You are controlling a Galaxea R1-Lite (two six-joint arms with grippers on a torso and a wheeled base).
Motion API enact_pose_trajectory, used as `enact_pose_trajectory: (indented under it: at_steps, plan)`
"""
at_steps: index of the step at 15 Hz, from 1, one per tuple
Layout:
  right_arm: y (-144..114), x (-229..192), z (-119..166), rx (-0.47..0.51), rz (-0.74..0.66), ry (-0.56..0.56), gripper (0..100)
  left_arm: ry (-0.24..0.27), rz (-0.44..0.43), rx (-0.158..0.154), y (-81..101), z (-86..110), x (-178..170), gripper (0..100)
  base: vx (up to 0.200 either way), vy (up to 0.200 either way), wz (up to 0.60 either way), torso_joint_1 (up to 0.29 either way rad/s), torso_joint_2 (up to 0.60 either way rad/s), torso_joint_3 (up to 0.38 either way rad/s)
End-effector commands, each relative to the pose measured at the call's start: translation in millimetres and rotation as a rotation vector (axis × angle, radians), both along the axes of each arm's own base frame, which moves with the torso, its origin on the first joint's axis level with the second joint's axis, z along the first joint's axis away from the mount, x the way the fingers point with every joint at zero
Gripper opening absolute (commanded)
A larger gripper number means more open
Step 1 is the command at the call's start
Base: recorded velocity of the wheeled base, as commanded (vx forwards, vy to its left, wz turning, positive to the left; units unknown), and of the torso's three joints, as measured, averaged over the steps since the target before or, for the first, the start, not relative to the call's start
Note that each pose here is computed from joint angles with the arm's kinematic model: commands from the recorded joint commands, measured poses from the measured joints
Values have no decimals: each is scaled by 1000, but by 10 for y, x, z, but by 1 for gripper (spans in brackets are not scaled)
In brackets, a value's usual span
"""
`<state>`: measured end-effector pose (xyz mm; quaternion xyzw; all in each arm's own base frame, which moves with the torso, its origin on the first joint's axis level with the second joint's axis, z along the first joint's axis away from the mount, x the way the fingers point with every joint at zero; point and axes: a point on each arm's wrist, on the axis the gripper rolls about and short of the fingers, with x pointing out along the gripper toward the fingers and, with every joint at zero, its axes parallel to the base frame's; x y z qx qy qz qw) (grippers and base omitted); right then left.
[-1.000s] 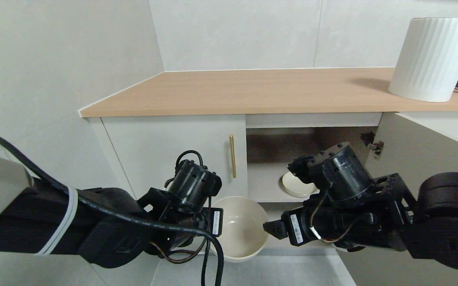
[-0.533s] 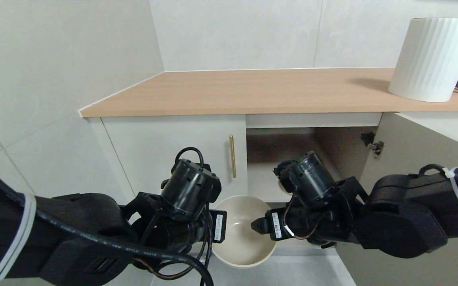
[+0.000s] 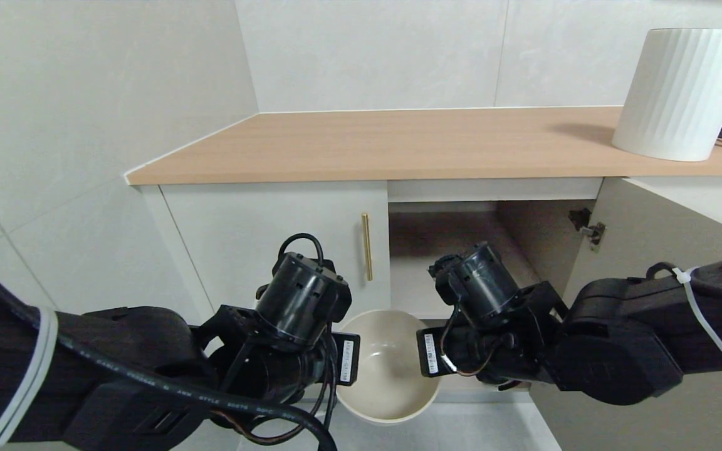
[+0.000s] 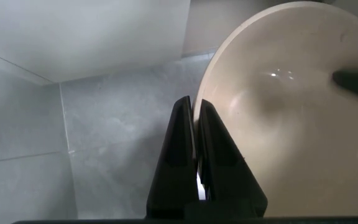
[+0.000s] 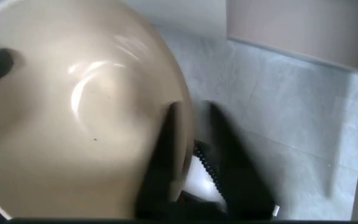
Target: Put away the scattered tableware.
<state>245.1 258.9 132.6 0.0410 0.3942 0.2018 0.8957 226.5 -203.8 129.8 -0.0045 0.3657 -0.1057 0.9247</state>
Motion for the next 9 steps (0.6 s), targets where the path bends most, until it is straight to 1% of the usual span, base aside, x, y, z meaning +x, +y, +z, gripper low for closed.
enact_pose_trajectory:
  at_steps: [1, 6, 7, 9]
  plan:
    - [-3, -9, -5, -2, 2, 2, 0, 12, 1, 11, -12, -48, 14, 0, 0, 0, 0, 0, 0, 0]
    - [-7, -20, 6, -4, 3, 0, 0, 11, 2, 12, -11, -48, 14, 0, 0, 0, 0, 0, 0, 0]
    - [-9, -21, 2, -5, 3, 1, 0, 2, 13, 20, -7, -42, 14, 100, 0, 0, 0, 0, 0, 0]
    - [-3, -16, -12, -7, 2, 2, 0, -3, 16, 15, -1, -24, 15, 100, 0, 0, 0, 0, 0, 0]
